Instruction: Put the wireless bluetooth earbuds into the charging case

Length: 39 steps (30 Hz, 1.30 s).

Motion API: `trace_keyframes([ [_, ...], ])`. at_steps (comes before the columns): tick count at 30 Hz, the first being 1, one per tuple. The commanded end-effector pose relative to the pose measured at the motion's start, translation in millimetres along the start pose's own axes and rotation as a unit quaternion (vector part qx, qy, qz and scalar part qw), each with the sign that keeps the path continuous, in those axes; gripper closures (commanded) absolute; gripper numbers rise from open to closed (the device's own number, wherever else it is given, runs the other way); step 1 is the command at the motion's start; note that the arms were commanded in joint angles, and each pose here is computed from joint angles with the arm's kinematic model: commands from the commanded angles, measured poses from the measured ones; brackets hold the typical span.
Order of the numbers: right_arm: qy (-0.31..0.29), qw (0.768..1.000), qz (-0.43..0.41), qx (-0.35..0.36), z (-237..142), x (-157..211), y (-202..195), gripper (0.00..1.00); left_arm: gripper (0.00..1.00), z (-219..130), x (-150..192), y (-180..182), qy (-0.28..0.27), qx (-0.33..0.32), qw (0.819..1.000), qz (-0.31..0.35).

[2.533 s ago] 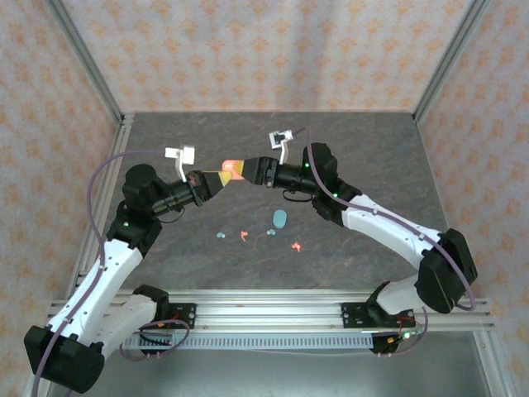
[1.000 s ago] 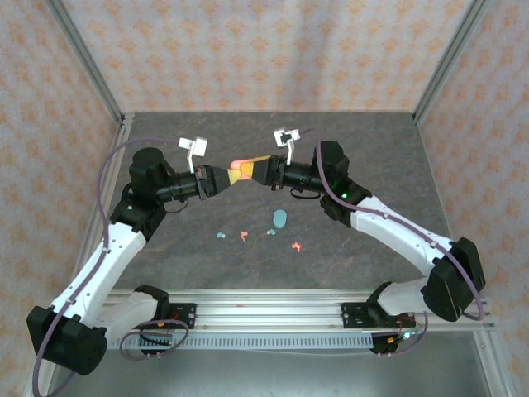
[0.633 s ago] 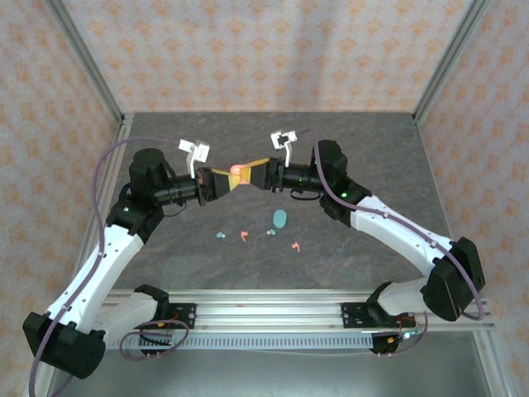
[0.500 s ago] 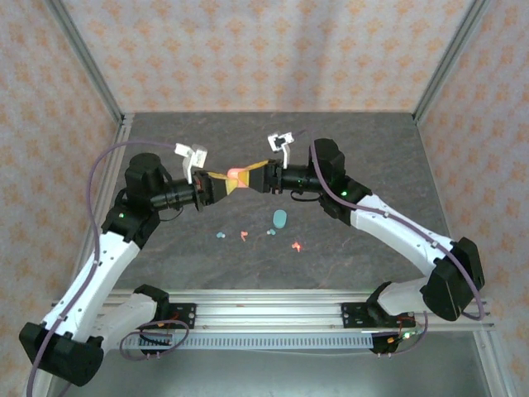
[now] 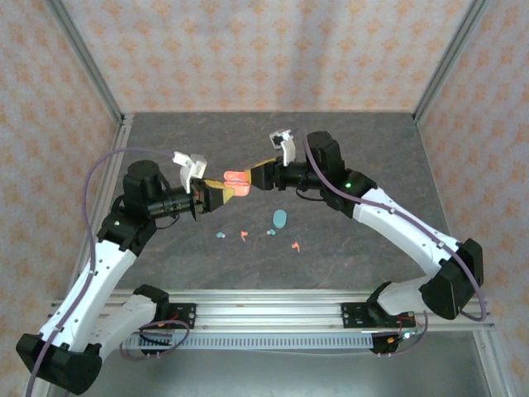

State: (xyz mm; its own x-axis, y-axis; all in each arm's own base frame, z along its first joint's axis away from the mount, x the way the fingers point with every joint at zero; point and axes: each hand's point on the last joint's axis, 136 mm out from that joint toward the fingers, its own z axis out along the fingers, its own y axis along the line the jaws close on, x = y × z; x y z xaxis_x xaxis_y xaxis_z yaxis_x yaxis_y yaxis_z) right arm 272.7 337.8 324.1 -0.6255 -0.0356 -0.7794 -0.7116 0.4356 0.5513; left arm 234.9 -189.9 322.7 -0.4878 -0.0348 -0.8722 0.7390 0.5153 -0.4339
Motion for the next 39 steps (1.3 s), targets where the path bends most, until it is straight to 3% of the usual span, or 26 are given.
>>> trace_keyframes([
  [1, -0.003, 1.000, 0.001, 0.027, -2, -7, -7, 0.47, 1.00, -2, -3, -5, -0.011, 0.001, 0.999, 0.034],
  [9, -0.013, 0.997, 0.029, 0.070, -21, -13, -11, 0.43, 1.00, -7, 20, 15, 0.019, -0.054, 0.997, 0.044],
  [18, 0.000, 0.982, 0.109, 0.156, -16, 9, -55, 0.43, 1.00, -28, 31, 29, -0.012, -0.131, 0.988, 0.082],
  [24, 0.112, 0.946, 0.223, 0.207, 33, 78, -97, 0.55, 1.00, -56, 28, 32, -0.054, -0.195, 0.973, 0.115],
  [29, 0.207, 0.916, 0.210, 0.272, 63, 134, -108, 0.56, 1.00, -66, 34, 30, -0.054, -0.211, 0.969, 0.118],
  [39, 0.293, 0.877, 0.215, 0.316, 103, 199, -115, 0.57, 1.00, -64, 42, 33, -0.035, -0.209, 0.970, 0.115],
])
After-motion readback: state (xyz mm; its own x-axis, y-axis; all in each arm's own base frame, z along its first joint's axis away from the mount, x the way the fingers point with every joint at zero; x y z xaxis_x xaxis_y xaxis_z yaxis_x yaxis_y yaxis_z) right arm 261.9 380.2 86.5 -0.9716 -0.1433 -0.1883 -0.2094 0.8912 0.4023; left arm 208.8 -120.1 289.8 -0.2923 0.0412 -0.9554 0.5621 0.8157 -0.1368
